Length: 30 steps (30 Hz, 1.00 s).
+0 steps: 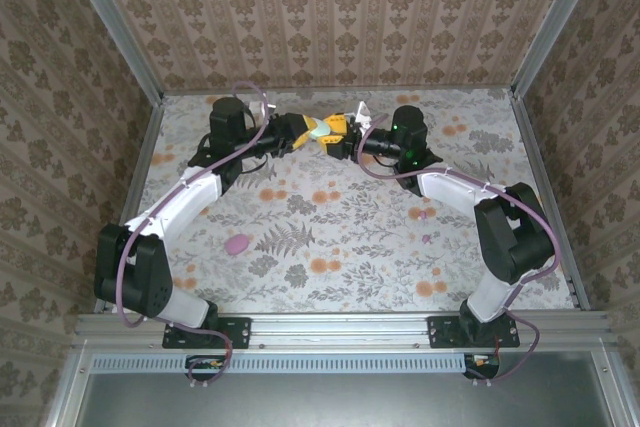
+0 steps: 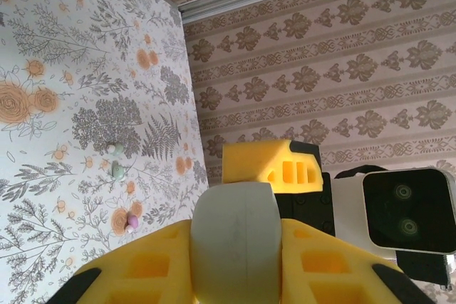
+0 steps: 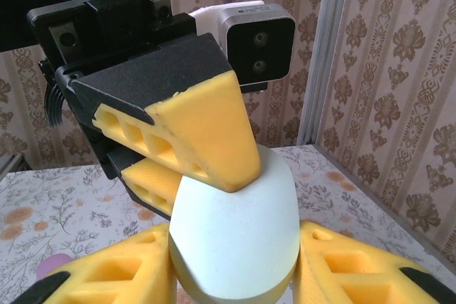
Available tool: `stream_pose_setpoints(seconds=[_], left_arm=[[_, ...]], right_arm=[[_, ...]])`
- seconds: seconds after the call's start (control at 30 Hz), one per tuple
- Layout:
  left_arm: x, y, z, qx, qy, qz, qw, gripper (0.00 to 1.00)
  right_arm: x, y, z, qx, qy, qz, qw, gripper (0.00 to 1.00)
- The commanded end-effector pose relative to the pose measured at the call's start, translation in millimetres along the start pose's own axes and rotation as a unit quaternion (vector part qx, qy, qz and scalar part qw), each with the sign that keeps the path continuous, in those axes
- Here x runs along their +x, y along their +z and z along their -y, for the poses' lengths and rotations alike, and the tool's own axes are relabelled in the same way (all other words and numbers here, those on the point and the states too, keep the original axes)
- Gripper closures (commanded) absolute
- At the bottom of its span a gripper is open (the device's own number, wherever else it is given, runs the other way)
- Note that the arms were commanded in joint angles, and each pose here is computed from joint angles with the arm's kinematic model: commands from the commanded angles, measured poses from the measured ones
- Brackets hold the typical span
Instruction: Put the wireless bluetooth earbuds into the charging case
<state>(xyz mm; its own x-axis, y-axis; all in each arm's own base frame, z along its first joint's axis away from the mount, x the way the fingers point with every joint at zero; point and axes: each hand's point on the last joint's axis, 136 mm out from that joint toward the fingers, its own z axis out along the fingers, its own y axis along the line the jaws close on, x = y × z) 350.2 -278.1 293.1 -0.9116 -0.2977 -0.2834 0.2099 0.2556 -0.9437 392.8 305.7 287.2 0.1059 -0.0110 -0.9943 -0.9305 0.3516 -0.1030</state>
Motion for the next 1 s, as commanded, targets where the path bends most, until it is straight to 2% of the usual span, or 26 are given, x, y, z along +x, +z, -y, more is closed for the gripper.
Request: stream_pose_setpoints(seconds=[0.0,0.13,0.23,0.37,0.6,0.73,0.83,0.97], left_arm=[[1,-6,30,0.028,0.048,-0.003,0.998,0.59],[-1,-14,35,0.018,0.103,0.007,0.994,0.37],[-3,-28,34,-0.012,0.165,0.022,0.986,0.31],[-5,-44,34,-0.033,0.283,0.051,0.957,0.30],[12,-60,45,-0.006,0.471,0.064,0.880,0.30],[22,-65,43,0.001,0.541,0.072,0.838,0.34],[29,-63,45,0.018,0.568,0.057,0.821,0.35],[35,-59,46,0.040,0.575,0.030,0.817,0.37]], right_arm=[[-14,-4,-2,-0.001,-0.006,0.005,1.000,0.61],[-17,-8,-3,-0.003,0.017,-0.011,1.000,0.61],[-24,-13,-3,-0.022,0.052,-0.017,0.998,0.62],[-39,-21,0,-0.045,0.107,-0.017,0.993,0.63],[-65,-32,-2,-0.065,0.131,-0.003,0.989,0.63],[-78,-37,-9,-0.080,0.135,-0.006,0.988,0.63],[-85,-40,-16,-0.090,0.134,-0.007,0.987,0.63],[-92,-45,-23,-0.095,0.122,-0.005,0.988,0.63]])
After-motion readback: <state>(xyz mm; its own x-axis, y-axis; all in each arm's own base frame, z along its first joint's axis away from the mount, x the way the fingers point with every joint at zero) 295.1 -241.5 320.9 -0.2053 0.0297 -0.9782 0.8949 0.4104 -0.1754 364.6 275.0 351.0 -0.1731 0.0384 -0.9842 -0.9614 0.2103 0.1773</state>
